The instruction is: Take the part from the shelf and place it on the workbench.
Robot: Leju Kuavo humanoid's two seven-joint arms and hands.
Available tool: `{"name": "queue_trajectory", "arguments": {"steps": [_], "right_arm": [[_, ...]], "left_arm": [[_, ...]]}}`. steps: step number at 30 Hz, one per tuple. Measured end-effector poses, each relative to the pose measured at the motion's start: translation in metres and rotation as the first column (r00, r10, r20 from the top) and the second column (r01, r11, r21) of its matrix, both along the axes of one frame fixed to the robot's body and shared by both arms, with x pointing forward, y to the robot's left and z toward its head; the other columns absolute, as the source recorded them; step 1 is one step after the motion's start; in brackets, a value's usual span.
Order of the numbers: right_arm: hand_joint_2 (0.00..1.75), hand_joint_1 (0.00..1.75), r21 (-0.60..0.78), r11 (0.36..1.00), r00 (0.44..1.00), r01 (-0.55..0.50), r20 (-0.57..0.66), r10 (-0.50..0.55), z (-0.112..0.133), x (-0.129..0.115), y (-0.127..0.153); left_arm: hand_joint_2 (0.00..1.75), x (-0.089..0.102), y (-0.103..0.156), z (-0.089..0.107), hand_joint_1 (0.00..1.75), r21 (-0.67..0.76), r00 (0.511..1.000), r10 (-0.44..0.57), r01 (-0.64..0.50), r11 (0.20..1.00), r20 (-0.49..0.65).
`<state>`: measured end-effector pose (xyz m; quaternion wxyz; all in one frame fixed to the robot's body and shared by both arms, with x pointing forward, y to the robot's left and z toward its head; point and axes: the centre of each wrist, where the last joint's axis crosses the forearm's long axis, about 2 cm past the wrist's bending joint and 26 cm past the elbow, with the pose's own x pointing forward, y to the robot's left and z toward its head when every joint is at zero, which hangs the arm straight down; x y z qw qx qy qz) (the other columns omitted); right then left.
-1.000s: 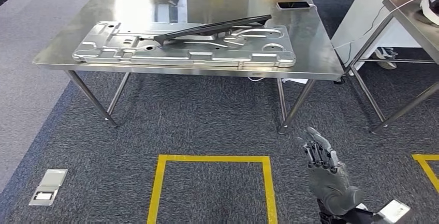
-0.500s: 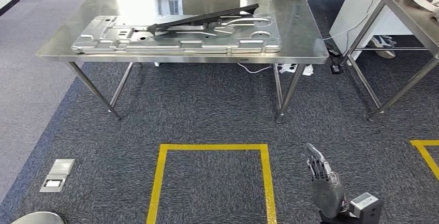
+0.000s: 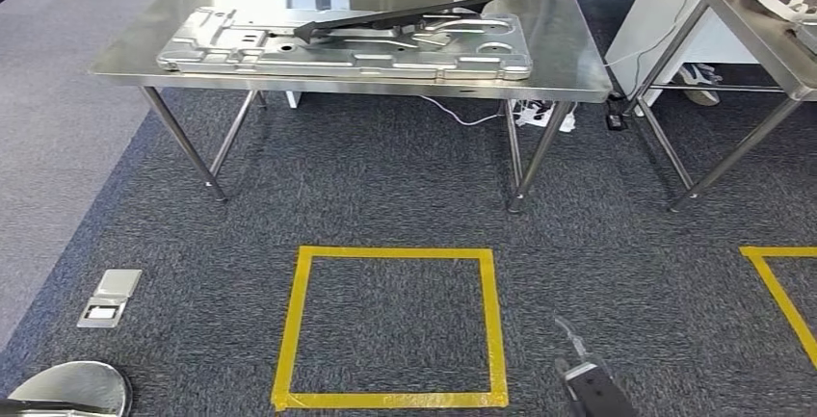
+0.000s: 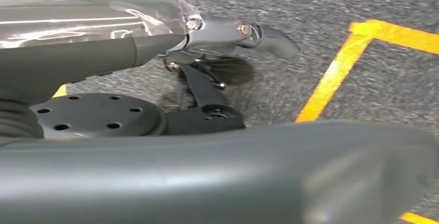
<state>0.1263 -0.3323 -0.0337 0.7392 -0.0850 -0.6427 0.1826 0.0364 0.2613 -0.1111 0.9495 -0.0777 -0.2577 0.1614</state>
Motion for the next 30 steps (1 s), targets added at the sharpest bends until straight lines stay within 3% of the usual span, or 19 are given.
{"name": "queue_trajectory", "arguments": {"steps": [4,9,13,17,21,25,29,30], "right_arm": [[0.0,0.0,-0.098,0.992,0.982,0.076,-0.165,-0.092,-0.036,-0.019,-0.011],[0.0,0.0,-0.141,0.982,0.92,0.127,-0.352,-0.17,-0.059,-0.044,-0.017],[0.0,0.0,-0.162,0.974,0.812,0.158,-0.54,-0.222,-0.069,-0.066,-0.015],[0.0,0.0,-0.157,0.965,0.654,0.21,-0.711,-0.258,-0.074,-0.081,-0.01],[0.0,0.0,-0.148,0.946,0.517,0.289,-0.808,-0.284,-0.075,-0.083,-0.005],[0.0,0.0,-0.14,0.931,0.438,0.338,-0.852,-0.287,-0.076,-0.083,-0.001],[0.0,0.0,-0.129,0.925,0.395,0.358,-0.876,-0.275,-0.077,-0.084,0.004],[0.44,0.0,-0.127,0.924,0.388,0.361,-0.88,-0.273,-0.077,-0.085,0.005]], "left_arm": [[0.0,0.0,-0.002,0.0,0.0,-0.003,1.0,-0.009,0.009,1.0,-0.002],[0.0,0.0,-0.005,0.0,0.0,-0.01,1.0,-0.019,0.019,1.0,-0.019],[1.75,0.0,-0.005,0.0,0.0,-0.01,0.998,-0.021,0.021,1.0,-0.056],[1.75,0.001,-0.005,0.0,0.0,-0.017,0.995,-0.003,0.001,1.0,-0.101],[1.75,0.005,-0.005,0.001,0.0,-0.037,0.995,0.011,-0.015,0.999,-0.097],[1.75,0.008,-0.005,0.001,0.0,-0.043,0.996,0.017,-0.021,0.999,-0.093],[1.75,0.009,-0.005,0.001,0.0,-0.048,0.995,0.03,-0.035,0.998,-0.096],[1.75,0.009,-0.005,0.001,0.0,-0.049,0.994,0.033,-0.038,0.998,-0.1]]}}
